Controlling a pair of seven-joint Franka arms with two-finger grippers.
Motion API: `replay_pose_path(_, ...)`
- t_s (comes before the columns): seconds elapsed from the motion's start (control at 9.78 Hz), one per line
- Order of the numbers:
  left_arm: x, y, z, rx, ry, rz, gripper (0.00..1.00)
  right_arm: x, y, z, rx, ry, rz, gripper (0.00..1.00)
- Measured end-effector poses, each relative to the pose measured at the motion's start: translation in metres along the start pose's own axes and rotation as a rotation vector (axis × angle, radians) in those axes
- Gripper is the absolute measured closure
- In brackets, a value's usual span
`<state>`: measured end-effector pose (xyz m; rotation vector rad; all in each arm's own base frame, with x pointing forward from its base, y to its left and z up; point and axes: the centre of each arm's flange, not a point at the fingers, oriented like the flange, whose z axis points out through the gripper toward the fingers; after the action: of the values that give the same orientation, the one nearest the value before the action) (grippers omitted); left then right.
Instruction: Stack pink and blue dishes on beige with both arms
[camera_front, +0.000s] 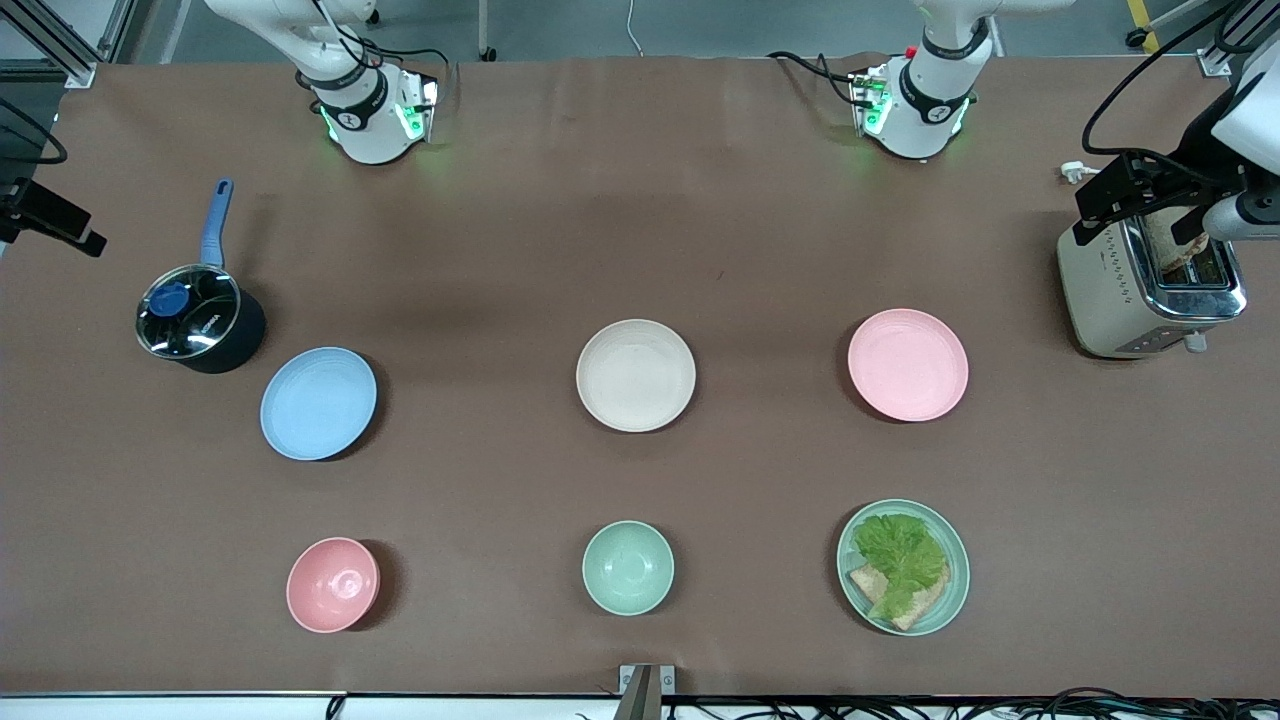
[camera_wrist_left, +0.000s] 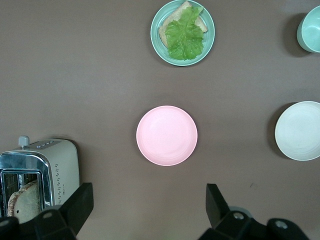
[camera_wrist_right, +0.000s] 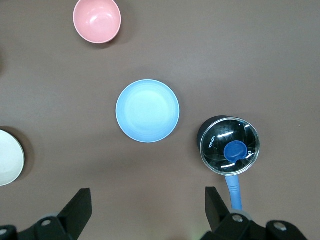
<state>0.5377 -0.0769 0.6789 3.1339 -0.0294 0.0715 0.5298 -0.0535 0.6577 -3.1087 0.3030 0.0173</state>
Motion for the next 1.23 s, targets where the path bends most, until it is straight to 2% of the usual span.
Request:
replay_pose_path(0.41,0.0,0.001,0.002,0.001,-0.005,0.004,0.0,0.0,0.0,0.0,0.001,0.001,-0.014,0.0)
replay_pose_path(0.72,0.003,-0.004,0.012,0.002,-0.022,-0.003,0.01,0.01,0.008,0.017,0.003,-0.027,-0.129,0.0)
replay_pose_path(1.02,0.038,-0.029,0.079,-0.019,-0.05,0.039,0.02,0.061,0.033,0.117,0.071,-0.111,-0.106,0.0)
replay_pose_path(1.23,0.055,-0.067,0.166,-0.094,-0.05,0.094,0.0,0.085,0.061,0.205,0.121,-0.122,-0.084,0.0)
